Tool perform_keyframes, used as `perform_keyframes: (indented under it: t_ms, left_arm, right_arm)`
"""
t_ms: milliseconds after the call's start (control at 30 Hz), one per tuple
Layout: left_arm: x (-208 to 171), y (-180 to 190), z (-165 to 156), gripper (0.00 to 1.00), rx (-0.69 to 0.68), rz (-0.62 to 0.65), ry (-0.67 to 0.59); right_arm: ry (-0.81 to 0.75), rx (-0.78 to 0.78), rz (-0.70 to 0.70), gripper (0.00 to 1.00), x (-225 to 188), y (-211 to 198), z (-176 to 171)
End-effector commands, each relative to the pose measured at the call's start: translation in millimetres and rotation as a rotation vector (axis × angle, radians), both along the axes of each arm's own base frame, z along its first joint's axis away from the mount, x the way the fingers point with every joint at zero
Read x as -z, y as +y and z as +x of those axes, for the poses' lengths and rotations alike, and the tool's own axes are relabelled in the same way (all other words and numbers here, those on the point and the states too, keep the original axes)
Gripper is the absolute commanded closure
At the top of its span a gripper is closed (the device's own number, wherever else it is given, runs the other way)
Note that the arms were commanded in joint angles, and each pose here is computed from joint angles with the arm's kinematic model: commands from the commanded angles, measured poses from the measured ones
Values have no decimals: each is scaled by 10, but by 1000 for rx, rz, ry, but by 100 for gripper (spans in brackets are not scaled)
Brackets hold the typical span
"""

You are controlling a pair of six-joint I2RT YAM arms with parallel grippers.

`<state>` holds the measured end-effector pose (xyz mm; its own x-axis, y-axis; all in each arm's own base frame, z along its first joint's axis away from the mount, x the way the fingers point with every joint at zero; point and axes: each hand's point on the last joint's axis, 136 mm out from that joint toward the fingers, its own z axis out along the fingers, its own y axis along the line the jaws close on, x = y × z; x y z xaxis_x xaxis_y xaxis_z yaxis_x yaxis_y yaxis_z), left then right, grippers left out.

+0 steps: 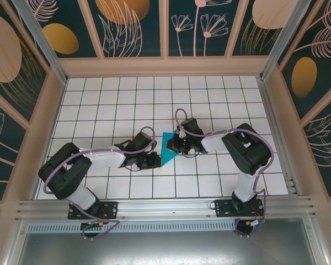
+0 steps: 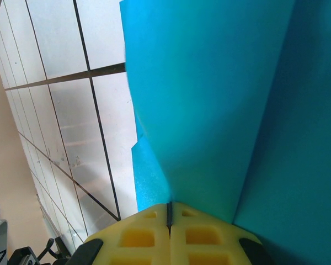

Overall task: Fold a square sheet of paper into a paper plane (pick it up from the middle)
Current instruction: Fourth fold the wing at the center of the table.

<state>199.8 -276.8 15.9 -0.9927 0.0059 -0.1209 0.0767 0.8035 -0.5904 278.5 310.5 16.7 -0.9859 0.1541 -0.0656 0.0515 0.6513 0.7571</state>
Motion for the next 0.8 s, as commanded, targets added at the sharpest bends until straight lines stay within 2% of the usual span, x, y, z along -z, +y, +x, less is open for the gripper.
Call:
perform_keyframes:
  t_ms: [0,300,500,633,767]
  left_arm:
    - [114,105,-113,84,8,54,37]
    - [150,125,-111,91,-3,66,44]
    - [-88,122,11,91,-40,41,-37]
    - [-342,-26,150,87,-52,-53,-110]
    - [-506,-279,223,84,-17,-179,-128]
  right_arm:
    - [46,28,-139,95,370,-202,-61]
    - [48,26,-140,95,375,-201,-68]
    - [52,26,-144,95,391,-205,-71]
    - [53,28,-148,95,403,-210,-69]
    - [58,29,-150,95,417,-208,-70]
